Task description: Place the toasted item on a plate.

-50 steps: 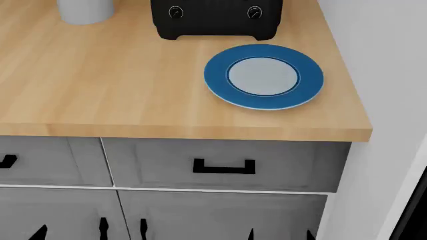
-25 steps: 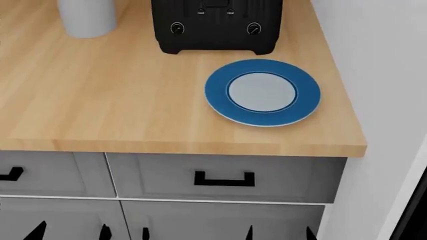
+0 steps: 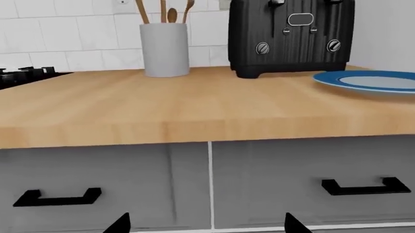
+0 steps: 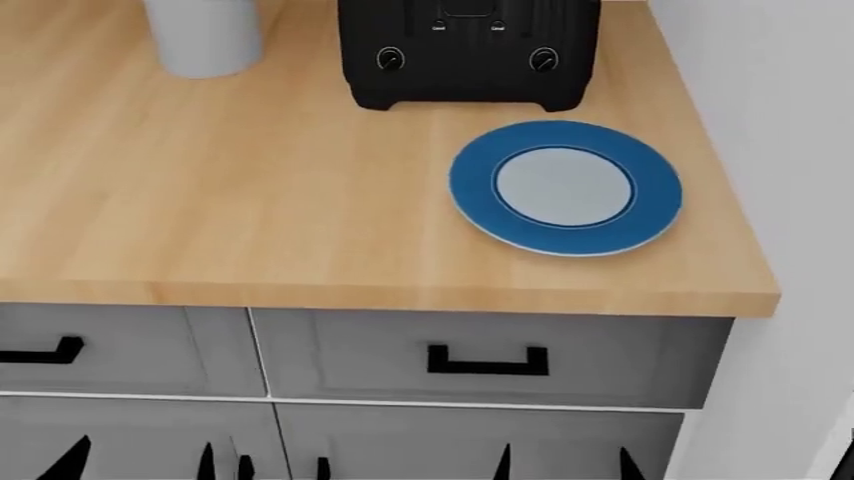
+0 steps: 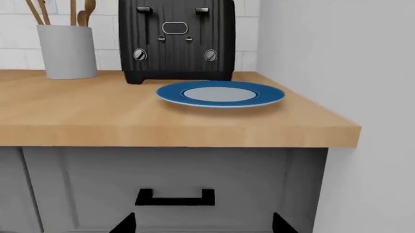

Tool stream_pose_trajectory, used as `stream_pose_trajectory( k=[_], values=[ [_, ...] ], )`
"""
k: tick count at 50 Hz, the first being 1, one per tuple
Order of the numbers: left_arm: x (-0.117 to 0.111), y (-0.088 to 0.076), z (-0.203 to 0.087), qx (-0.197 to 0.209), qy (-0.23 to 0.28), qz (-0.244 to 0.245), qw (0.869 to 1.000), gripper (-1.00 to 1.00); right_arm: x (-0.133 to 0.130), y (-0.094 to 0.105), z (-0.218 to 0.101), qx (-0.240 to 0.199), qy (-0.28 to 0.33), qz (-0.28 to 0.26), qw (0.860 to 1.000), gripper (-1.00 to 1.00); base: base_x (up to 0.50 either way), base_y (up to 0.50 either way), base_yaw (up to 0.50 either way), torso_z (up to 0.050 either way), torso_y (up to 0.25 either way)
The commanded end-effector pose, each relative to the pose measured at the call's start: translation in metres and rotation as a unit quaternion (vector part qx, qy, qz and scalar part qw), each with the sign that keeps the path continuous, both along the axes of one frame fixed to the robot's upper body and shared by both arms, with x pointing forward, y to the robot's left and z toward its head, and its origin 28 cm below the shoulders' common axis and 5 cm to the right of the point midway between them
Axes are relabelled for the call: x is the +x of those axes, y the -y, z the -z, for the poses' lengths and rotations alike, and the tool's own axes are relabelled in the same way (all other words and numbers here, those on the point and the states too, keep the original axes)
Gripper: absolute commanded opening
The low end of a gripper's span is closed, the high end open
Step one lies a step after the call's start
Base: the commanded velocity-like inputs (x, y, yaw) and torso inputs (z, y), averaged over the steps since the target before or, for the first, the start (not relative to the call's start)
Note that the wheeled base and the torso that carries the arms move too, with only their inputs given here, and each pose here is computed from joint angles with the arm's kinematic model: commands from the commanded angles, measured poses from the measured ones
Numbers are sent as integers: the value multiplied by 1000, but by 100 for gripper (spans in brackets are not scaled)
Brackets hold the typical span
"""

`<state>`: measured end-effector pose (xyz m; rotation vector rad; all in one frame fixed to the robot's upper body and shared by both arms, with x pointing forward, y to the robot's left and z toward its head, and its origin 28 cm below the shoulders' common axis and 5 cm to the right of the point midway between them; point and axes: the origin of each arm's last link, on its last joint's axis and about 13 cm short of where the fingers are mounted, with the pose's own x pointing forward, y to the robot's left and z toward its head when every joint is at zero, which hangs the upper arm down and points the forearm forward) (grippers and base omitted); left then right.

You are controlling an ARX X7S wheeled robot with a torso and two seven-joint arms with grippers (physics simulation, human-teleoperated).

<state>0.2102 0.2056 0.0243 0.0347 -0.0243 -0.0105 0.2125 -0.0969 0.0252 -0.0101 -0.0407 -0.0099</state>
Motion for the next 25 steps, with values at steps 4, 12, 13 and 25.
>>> stream_pose_trajectory(
  k=[4, 12, 13, 25],
  values=[
    [0, -1, -3, 3, 3, -6, 1000, 100, -1, 0, -2, 2, 5, 2, 1000, 100, 0, 381, 0, 0, 0],
    [1, -1, -6, 12, 7, -3, 1000, 100, 2, 0, -5, 2, 6, -1, 1000, 100, 0, 381, 0, 0, 0],
    [1, -2, -7, 11, 7, -2, 1000, 100, 2, 0, -5, 1, 7, -1, 1000, 100, 0, 375, 0, 0, 0],
    [3, -3, -12, -14, 14, -11, 1000, 100, 1, 0, -8, -3, 8, 1, 1000, 100, 0, 299, 0, 0, 0]
  ],
)
